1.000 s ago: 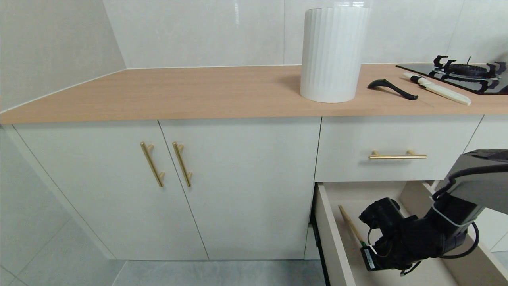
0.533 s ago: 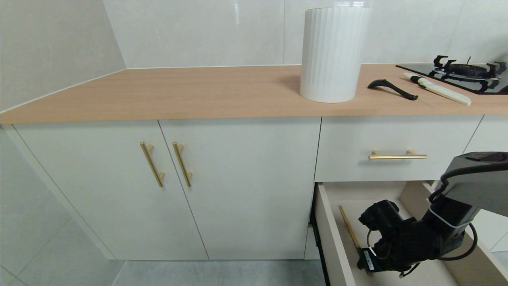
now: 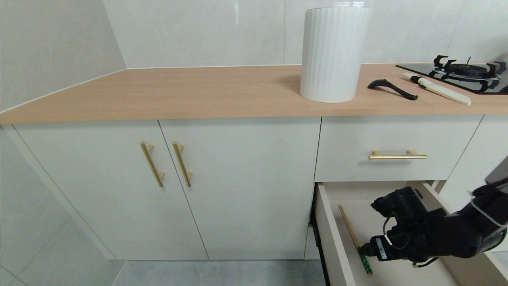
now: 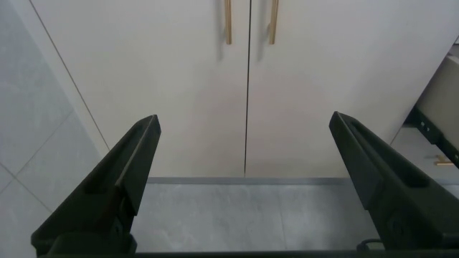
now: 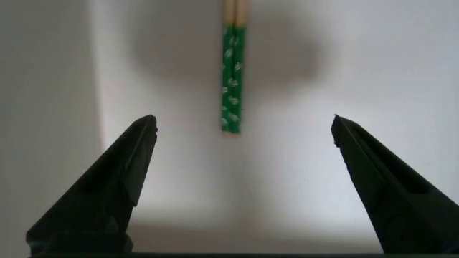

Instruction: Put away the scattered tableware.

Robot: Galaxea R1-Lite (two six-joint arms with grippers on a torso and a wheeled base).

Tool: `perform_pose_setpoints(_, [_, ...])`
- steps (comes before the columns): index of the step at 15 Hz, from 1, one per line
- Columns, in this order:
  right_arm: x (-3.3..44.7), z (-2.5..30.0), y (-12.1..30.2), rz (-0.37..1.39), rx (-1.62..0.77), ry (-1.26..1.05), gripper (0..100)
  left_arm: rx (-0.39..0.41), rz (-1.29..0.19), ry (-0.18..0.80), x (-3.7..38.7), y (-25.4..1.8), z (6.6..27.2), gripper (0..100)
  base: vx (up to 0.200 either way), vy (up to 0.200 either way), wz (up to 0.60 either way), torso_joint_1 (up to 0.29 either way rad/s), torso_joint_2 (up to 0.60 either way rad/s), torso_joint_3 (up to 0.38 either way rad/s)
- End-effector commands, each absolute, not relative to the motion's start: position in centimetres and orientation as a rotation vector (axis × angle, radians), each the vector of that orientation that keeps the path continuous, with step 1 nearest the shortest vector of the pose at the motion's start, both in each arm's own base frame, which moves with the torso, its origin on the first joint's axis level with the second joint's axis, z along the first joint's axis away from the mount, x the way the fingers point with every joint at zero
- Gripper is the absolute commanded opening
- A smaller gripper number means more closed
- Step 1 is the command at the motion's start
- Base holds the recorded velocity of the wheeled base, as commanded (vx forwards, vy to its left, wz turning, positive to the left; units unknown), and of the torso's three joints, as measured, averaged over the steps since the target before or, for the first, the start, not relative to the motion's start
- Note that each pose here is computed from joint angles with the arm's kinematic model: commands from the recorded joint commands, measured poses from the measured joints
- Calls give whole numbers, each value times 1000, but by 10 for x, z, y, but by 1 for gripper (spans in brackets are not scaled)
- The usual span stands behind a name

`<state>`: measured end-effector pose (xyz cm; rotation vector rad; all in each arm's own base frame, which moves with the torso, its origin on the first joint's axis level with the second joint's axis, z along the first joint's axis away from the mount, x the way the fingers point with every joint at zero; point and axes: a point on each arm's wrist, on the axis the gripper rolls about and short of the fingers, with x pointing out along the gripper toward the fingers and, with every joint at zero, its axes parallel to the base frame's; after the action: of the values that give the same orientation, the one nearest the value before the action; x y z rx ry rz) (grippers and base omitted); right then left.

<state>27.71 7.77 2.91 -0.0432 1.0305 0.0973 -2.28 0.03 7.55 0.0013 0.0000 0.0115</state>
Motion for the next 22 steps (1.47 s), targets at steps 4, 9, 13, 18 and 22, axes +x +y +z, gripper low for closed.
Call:
perform_pose_setpoints(4, [237,141,23,57,-41,628,100,2,12,2,-23,0,76,100,0,0,0,-1,-32,-36])
perform_pose_setpoints(9, [214,173,14,54,-66,489,100,2,12,2,-23,0,76,100,0,0,0,38,-325,-315])
perform_pose_setpoints(13, [213,169,14,73,-74,501,100,2,12,2,-23,0,76,100,0,0,0,117,-488,-345])
perform_pose_setpoints(18, [214,171,6,79,-53,492,100,2,12,2,-23,0,76,100,0,0,0,151,-469,-324])
perform_pose_setpoints(22, [228,185,-22,125,-50,390,100,2,12,2,-23,0,76,100,0,0,0,164,-442,-282])
